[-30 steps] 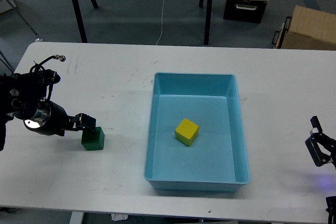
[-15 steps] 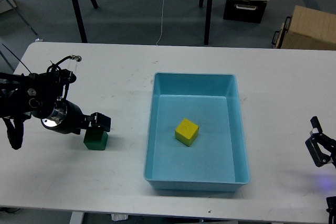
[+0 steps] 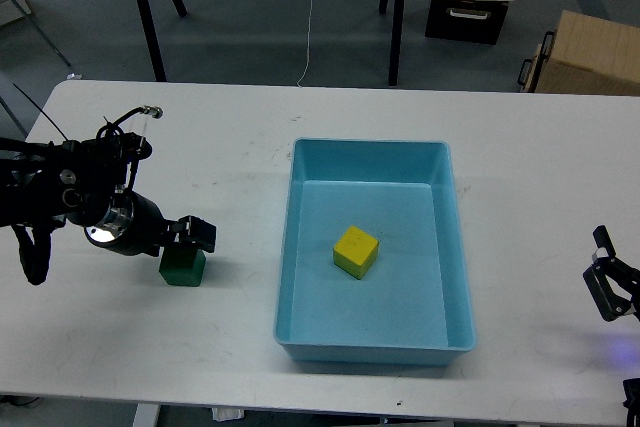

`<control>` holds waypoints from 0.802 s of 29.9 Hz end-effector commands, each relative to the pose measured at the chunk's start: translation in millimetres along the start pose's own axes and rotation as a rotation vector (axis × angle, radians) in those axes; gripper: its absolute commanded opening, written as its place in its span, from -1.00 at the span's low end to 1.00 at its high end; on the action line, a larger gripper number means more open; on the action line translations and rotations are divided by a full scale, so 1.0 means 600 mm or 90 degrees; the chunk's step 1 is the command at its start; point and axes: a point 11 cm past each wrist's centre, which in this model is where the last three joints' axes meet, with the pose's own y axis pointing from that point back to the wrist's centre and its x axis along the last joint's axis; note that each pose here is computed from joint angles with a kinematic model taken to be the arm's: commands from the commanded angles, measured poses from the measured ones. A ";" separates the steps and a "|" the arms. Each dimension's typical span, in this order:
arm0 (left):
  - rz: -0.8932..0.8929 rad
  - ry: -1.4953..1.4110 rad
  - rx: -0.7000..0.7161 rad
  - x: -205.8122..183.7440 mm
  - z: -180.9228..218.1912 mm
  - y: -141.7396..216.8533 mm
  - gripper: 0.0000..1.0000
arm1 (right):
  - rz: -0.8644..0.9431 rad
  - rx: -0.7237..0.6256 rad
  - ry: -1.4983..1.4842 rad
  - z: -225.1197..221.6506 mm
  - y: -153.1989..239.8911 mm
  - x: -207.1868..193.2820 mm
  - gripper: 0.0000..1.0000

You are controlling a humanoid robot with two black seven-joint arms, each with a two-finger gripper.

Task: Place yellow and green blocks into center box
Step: 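Lower the left gripper onto the green cube and close on it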

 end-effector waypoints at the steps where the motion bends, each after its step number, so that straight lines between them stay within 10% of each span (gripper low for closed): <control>1: -0.003 -0.003 0.002 -0.004 -0.004 -0.003 0.91 | 0.000 0.000 0.000 0.000 0.000 0.000 0.97; 8: -0.005 -0.021 -0.006 -0.010 -0.005 -0.008 0.83 | 0.001 0.000 0.000 0.000 0.001 0.000 0.97; 13: 0.000 -0.070 -0.027 -0.011 -0.001 -0.009 0.17 | 0.000 -0.001 -0.001 0.001 0.000 0.000 0.97; 24: 0.014 -0.079 -0.025 -0.007 -0.019 0.005 -0.61 | -0.001 -0.001 -0.001 0.001 -0.001 0.000 0.97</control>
